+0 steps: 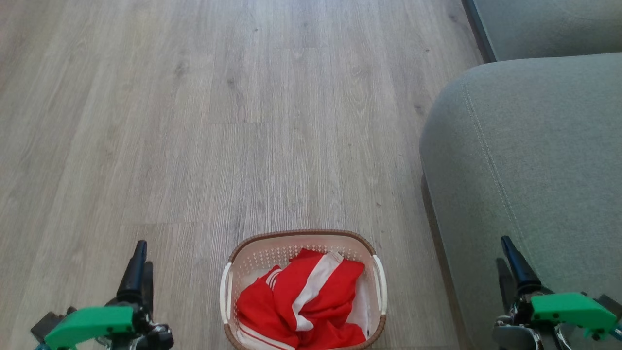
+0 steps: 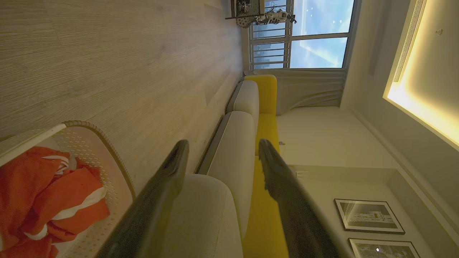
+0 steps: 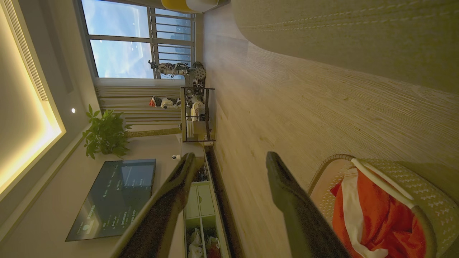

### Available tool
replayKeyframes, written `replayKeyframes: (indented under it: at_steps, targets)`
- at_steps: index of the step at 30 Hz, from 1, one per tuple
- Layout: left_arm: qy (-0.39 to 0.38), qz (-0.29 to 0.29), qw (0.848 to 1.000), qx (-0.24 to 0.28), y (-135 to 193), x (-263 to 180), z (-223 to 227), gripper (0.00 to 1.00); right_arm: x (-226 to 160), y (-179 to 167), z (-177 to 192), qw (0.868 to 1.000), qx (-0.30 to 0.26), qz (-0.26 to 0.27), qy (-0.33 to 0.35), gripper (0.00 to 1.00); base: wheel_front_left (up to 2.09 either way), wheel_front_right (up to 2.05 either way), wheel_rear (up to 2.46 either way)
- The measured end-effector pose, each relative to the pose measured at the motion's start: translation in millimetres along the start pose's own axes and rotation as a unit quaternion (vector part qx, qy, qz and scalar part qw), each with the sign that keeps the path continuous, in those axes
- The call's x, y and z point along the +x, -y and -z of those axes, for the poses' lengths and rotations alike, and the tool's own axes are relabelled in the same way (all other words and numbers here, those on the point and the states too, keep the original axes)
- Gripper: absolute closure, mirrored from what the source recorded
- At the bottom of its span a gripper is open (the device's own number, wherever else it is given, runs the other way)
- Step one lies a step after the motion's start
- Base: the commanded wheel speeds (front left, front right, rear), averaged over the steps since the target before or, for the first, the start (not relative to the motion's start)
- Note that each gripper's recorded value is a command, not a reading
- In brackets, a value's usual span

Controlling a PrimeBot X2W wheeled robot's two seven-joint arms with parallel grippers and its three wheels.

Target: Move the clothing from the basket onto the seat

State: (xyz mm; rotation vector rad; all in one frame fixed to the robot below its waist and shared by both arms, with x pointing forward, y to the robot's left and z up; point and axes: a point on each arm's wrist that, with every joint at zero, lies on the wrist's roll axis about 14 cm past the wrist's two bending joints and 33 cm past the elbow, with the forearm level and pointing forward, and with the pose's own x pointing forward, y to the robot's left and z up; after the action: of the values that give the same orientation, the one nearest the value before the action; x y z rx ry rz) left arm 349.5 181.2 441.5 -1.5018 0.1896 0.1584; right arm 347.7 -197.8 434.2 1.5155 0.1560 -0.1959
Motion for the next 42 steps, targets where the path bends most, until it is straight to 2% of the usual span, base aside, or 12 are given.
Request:
replayKeyframes:
  at_steps: [16, 28, 42]
  targets:
    - [-0.003, 0.012, 0.991, 0.130, 14.9, 1.2, 9.2, 0.00, 2.6, -22.5, 5.1, 0.992, -0.121, -0.033, -0.001, 0.00, 0.00, 0.00, 0.00]
    - [0.005, 0.016, 0.974, 0.225, 20.4, -0.3, 11.2, 0.00, 2.7, -31.4, 11.8, 0.979, -0.199, -0.049, -0.001, 0.00, 0.00, 0.00, 0.00]
    - [0.016, 0.012, 0.949, 0.315, 17.6, -8.0, 12.5, 0.00, 2.1, -39.4, 22.4, 0.957, -0.281, -0.068, -0.004, 0.00, 0.00, 0.00, 0.00]
